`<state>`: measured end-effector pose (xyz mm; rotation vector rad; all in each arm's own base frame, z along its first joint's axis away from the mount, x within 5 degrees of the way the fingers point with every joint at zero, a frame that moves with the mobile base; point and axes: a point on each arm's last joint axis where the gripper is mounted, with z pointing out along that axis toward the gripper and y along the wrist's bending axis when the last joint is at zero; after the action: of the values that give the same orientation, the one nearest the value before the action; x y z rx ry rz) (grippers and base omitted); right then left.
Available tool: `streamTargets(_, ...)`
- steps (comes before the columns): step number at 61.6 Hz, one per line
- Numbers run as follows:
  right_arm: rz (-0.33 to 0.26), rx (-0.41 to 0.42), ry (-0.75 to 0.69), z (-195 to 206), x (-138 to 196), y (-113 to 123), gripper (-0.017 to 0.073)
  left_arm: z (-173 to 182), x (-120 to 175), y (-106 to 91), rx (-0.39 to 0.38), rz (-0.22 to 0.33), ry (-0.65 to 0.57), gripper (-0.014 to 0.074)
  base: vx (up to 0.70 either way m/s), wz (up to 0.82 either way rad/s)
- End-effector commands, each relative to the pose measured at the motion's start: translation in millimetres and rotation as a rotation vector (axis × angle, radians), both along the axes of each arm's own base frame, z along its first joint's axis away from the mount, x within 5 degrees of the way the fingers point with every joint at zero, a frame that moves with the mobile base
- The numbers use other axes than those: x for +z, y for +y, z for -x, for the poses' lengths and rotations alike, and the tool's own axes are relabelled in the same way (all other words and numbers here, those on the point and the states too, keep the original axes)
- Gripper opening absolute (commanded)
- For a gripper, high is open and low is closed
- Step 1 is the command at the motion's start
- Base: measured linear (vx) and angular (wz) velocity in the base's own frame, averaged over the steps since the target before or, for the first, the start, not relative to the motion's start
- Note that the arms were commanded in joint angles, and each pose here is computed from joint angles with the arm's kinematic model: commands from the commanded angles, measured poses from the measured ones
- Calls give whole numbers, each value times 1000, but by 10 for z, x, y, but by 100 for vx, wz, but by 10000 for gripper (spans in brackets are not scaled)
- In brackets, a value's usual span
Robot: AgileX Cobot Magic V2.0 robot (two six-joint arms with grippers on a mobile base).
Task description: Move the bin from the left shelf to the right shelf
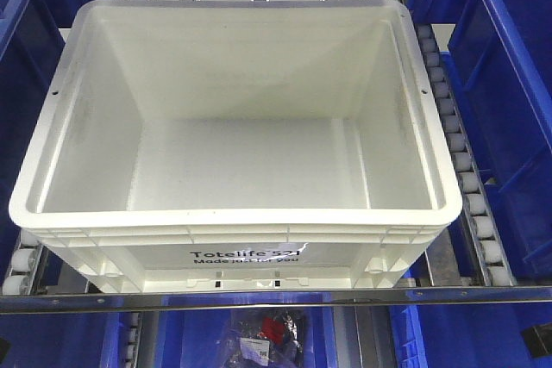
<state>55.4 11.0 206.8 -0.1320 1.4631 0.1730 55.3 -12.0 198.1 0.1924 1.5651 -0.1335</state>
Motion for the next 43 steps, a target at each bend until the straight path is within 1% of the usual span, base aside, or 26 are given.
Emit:
streamTargets(1,0,-7,-67,5,18,-4,-7,20,133,10,4,25,-98,-8,0,0)
streamTargets(43,0,-7,-67,5,18,-4,-7,20,133,10,4,25,-98,-8,0,0)
